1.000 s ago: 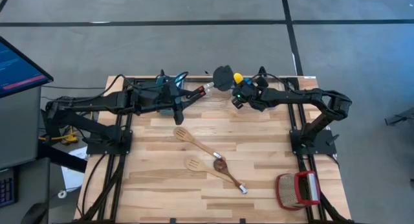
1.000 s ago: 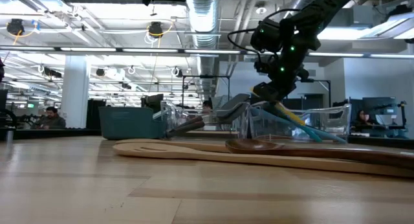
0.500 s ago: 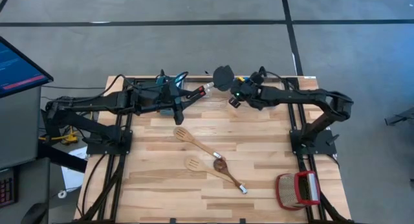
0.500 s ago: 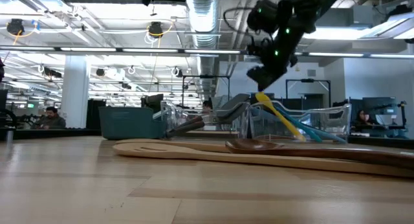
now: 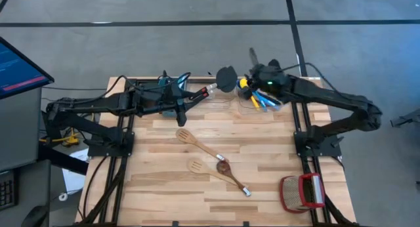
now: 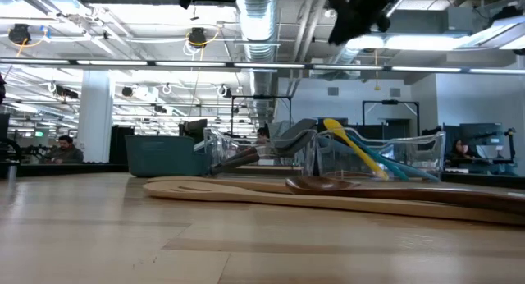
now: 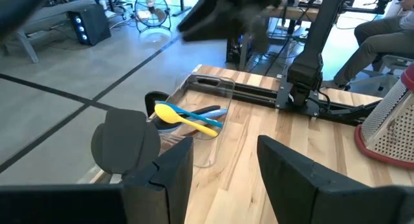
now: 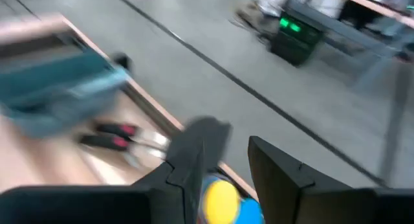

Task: Pick & Place Kitchen Items
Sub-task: Put the brown serving spoon into the right transparent bin

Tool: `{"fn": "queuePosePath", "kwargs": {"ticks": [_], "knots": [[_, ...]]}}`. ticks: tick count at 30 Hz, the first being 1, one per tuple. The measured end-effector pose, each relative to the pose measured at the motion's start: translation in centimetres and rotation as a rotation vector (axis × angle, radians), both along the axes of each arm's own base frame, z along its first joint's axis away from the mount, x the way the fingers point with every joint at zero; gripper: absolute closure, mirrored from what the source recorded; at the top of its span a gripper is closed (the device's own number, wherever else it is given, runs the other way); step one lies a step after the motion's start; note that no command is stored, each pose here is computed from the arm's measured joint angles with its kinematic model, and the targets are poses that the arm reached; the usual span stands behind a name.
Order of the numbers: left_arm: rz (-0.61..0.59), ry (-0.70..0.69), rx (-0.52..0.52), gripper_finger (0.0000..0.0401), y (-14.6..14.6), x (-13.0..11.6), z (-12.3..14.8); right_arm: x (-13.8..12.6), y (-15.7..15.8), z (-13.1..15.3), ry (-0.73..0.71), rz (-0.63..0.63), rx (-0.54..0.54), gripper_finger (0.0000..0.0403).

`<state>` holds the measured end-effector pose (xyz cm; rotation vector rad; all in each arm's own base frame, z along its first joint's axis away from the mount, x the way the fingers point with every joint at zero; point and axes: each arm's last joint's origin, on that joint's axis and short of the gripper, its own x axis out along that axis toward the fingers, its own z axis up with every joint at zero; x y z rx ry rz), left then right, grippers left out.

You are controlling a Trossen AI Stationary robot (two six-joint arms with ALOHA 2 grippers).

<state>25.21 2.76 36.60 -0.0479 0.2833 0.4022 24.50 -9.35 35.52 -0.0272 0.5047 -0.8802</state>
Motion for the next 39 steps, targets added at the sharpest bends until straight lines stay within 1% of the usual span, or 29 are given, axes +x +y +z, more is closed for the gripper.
{"fn": "queuePosePath", "kwargs": {"ticks": [4,7,12,18,22,28,31,34,37,39], "knots": [[0.0,0.0,0.0,0.0242,0.0,0.0,0.0,-1.9,1.6,2.2,-0.151,0.098,0.054,0.0287],[0.0,0.0,0.0,0.0242,0.0,0.0,0.0,-3.0,2.8,3.3,-0.252,0.167,0.112,0.0287],[0.001,0.0,0.0,0.0242,0.0,0.0,0.0,-3.8,4.7,4.2,-0.341,0.27,0.187,0.0287],[0.004,0.0,0.001,0.0242,0.0,0.0,0.0,-3.6,6.9,4.3,-0.345,0.383,0.217,0.0289],[0.004,0.0,0.001,0.0242,0.0,0.0,0.0,-3.1,8.4,4.1,-0.342,0.434,0.255,0.0307],[-0.007,-0.001,-0.002,0.0242,-0.1,0.0,0.0,-2.2,9.9,3.5,-0.365,0.453,0.348,0.0349],[-0.023,-0.008,-0.026,0.0242,-0.2,0.0,0.0,-1.7,10.4,3.0,-0.362,0.446,0.392,0.0366],[-0.064,-0.02,-0.071,0.0242,-0.3,0.1,0.0,-1.1,10.9,2.9,-0.392,0.446,0.436,0.0381],[-0.105,-0.022,-0.087,0.0242,-0.4,0.1,0.0,-0.2,11.7,2.6,-0.413,0.456,0.466,0.0395],[-0.129,-0.021,-0.095,0.0242,-0.5,0.1,0.0,0.0,12.2,2.1,-0.392,0.465,0.483,0.0401]]}}
